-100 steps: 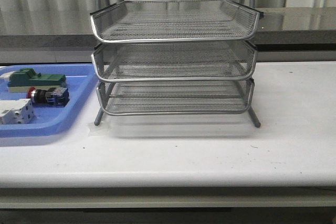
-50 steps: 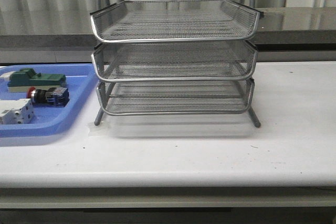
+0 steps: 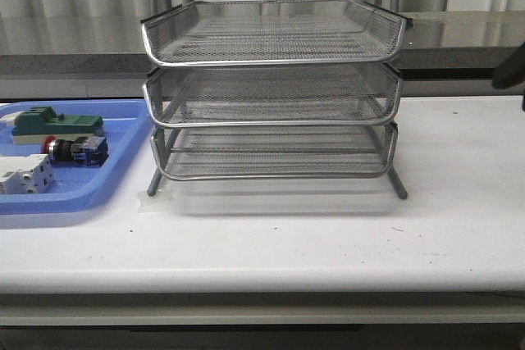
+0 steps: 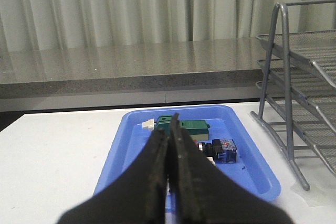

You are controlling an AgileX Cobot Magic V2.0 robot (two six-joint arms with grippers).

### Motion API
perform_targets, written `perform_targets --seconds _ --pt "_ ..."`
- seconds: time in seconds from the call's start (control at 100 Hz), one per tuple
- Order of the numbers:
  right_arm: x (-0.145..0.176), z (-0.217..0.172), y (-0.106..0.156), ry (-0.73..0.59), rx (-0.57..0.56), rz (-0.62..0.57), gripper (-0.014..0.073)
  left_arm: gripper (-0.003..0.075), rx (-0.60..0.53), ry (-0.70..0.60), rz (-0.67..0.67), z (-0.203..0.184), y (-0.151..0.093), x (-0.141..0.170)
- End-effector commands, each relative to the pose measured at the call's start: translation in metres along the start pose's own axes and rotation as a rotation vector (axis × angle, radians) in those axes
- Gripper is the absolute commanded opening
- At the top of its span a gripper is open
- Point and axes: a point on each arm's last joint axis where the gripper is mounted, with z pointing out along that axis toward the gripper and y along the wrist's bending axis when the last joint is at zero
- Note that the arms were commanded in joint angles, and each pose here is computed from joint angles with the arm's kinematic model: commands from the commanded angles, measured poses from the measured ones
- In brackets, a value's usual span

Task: Place button on rack with both arms
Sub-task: 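Grip the middle mesh tier with the right gripper and pull it outward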

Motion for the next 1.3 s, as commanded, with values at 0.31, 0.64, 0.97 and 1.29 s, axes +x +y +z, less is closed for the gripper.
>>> perform_targets --seconds 0.31,0.64,0.97,1.29 --pt "-0.032 0.045 0.012 -0.078 -0.172 0.001 0.0258 -0.002 -0.008 -0.064 -0.007 -0.002 0.0 0.006" --pt "-0.05 0.094 0.01 -0.003 -0.194 0.026 0.0258 -0.002 -0.008 -0.064 -0.007 -0.002 0.0 0.006" --pt "-0.063 0.126 0.008 0.039 -0.2 0.037 0.0258 -0.002 -0.008 -0.064 -0.007 -0.002 0.0 0.006" --pt "-0.063 0.132 0.008 0.06 -0.212 0.033 0.0181 -0.002 -0.008 -0.064 -0.007 -0.002 0.0 0.006"
